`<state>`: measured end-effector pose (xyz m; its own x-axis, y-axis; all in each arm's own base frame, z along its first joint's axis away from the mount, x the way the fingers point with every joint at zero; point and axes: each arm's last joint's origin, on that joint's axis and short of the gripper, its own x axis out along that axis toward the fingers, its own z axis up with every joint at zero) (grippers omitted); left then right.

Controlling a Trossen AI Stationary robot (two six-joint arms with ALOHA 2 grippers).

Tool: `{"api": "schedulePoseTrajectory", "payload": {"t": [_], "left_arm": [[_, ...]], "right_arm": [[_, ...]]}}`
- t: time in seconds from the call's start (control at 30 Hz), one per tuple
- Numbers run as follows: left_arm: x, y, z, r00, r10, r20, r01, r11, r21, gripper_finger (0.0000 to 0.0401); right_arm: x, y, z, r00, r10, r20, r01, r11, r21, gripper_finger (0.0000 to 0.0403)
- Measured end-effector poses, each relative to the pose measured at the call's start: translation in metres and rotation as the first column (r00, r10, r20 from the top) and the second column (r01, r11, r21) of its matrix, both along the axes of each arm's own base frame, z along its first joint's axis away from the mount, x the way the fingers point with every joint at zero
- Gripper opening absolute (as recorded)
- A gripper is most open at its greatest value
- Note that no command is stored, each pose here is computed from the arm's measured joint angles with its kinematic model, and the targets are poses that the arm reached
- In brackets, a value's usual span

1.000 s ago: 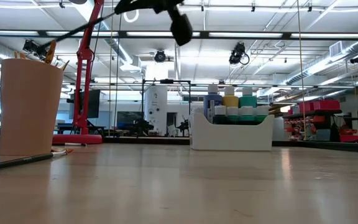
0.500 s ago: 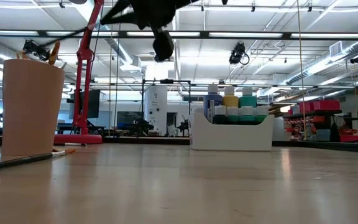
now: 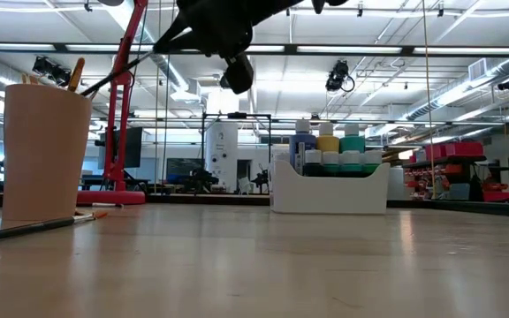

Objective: Pick & Place Paint Supplies
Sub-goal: Put the silver paint brush into the orange cup

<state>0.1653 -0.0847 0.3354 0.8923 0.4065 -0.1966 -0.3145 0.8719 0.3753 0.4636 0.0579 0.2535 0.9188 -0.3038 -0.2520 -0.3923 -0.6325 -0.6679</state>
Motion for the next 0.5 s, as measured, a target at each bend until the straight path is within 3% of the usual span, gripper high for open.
{"api": "schedulePoseTrajectory", "payload": {"t": [0.1,0.37,0.5], "left_arm": [[0.0,0.0,-0.0001,1.0,0.0,-0.001,0.0,1.0,0.001,0.0033],[0.0,0.0,-0.0001,1.0,0.0,-0.002,0.0,1.0,0.002,0.0033],[-0.0001,0.0,-0.0002,1.0,0.0,-0.003,0.0,1.0,0.003,0.0033]], "right_arm": [[0.0,-0.0038,-0.0023,1.0,0.008,-0.022,-0.007,1.0,0.013,0.0005],[0.0012,-0.0036,-0.004,0.985,0.167,-0.029,-0.164,0.982,0.098,0.0029],[0.0013,-0.0031,-0.0038,0.985,0.172,-0.02,-0.168,0.978,0.122,0.0039]]}}
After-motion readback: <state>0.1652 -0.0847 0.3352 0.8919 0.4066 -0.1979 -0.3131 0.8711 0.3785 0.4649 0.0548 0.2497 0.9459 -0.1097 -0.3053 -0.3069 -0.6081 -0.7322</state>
